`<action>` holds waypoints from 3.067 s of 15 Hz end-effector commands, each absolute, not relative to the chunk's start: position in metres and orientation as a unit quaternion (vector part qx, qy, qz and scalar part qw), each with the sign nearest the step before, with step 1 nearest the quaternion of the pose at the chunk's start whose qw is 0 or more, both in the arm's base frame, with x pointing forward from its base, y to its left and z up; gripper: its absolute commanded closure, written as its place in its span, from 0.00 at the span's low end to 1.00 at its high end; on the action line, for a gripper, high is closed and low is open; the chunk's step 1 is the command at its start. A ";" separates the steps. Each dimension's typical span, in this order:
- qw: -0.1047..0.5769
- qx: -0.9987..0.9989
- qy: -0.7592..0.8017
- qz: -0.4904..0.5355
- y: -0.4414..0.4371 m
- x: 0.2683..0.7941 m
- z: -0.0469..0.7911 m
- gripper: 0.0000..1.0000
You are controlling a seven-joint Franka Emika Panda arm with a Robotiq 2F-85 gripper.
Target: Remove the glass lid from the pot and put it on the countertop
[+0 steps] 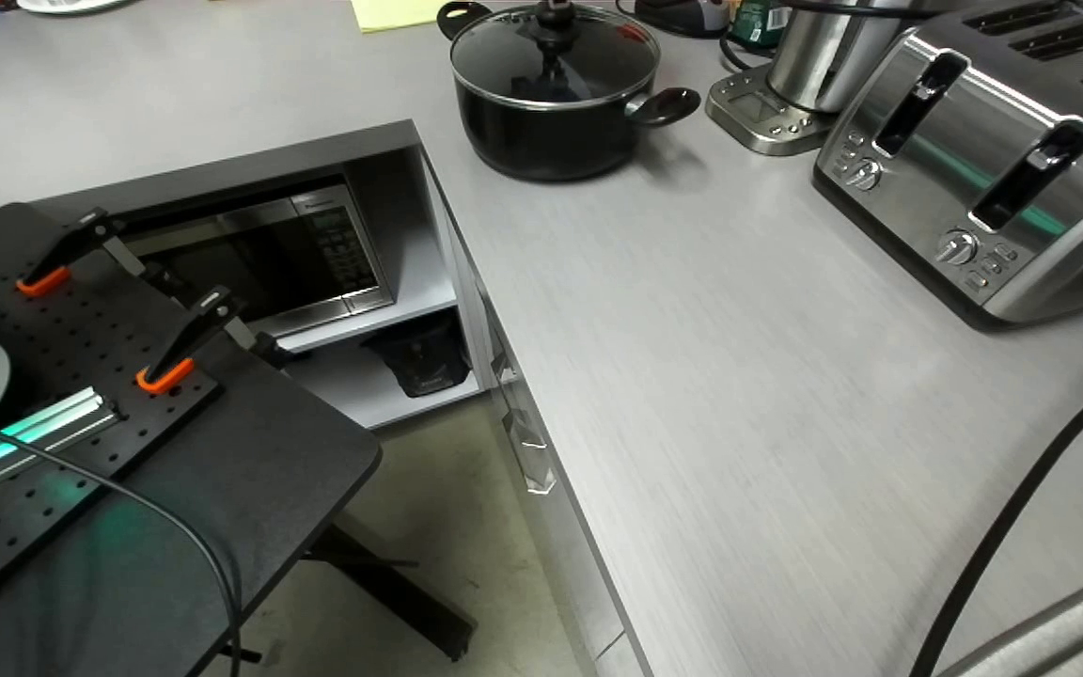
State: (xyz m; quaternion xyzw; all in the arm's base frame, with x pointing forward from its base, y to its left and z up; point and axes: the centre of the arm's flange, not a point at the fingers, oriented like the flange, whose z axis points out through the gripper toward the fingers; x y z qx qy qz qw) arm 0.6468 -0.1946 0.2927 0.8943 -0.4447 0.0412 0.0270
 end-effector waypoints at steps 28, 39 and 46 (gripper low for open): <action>0.039 0.882 -0.468 0.040 -0.188 0.626 0.303 0.75; 0.042 0.886 -0.453 0.083 -0.197 0.562 0.350 0.75; 0.029 0.860 -0.505 0.069 -0.260 0.520 0.348 0.75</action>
